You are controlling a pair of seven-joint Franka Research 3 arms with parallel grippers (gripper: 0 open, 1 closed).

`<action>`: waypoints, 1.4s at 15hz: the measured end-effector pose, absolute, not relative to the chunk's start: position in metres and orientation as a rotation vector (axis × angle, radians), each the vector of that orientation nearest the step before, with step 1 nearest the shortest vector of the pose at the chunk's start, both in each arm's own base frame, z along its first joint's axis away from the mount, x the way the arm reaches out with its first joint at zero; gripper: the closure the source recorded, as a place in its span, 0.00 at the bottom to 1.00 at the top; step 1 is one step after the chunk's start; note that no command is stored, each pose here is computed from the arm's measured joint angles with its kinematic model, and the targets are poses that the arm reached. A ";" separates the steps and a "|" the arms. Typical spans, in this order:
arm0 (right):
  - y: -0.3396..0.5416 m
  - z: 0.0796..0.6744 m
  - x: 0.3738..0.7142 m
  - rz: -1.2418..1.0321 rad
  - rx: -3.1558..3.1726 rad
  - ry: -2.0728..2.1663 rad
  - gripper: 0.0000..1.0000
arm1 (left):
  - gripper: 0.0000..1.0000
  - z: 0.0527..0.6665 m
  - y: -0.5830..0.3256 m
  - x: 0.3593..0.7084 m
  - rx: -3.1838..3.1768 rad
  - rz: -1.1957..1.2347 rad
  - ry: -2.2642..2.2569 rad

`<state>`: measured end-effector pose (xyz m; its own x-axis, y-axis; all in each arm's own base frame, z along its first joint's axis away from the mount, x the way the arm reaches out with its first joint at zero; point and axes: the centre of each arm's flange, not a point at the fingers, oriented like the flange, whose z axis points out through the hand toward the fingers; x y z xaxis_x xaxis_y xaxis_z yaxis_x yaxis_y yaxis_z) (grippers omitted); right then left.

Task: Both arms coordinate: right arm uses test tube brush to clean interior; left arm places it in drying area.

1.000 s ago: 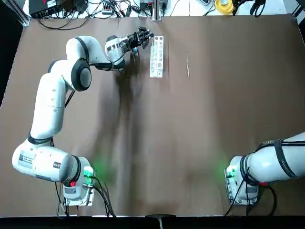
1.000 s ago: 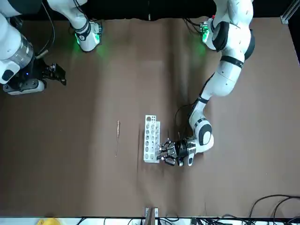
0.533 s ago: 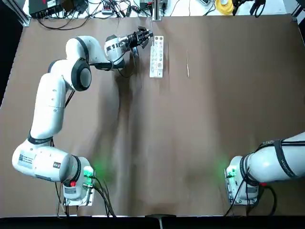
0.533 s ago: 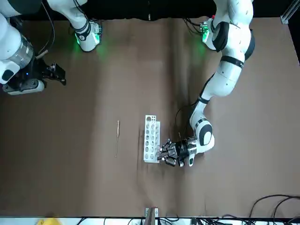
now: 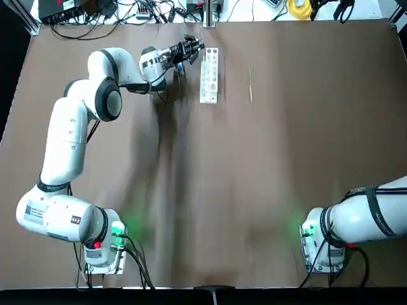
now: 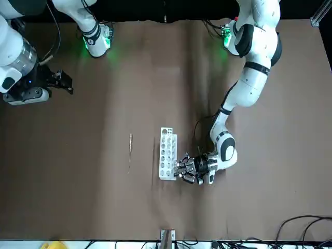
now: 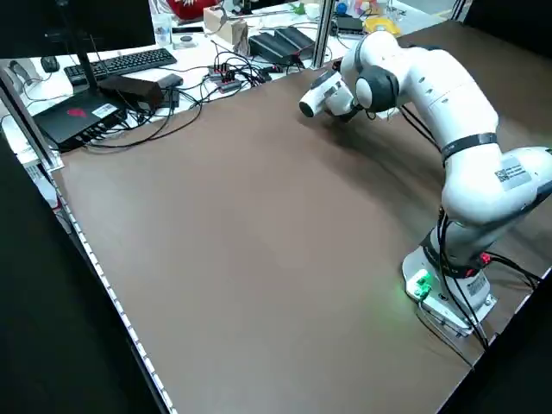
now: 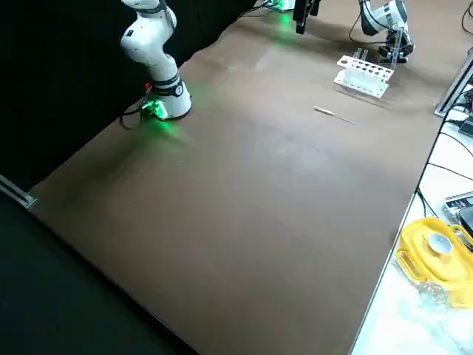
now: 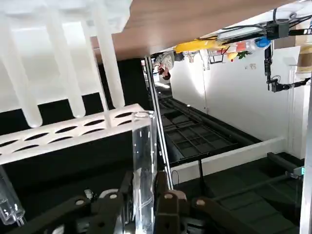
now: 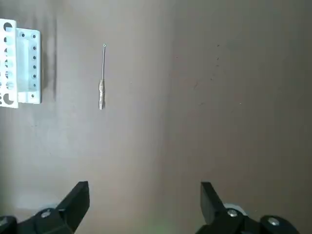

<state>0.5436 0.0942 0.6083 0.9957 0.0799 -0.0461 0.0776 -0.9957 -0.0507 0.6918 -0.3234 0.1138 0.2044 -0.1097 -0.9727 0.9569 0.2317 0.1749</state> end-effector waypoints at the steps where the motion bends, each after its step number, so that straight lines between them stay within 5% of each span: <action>1: 0.094 0.608 0.544 0.074 -3.089 -0.122 0.00 | 0.77 0.114 -0.323 0.692 1.036 -0.971 1.071; 21: 0.093 0.608 0.544 0.074 -3.089 -0.118 0.00 | 0.77 0.114 -0.326 0.688 1.056 -1.040 1.082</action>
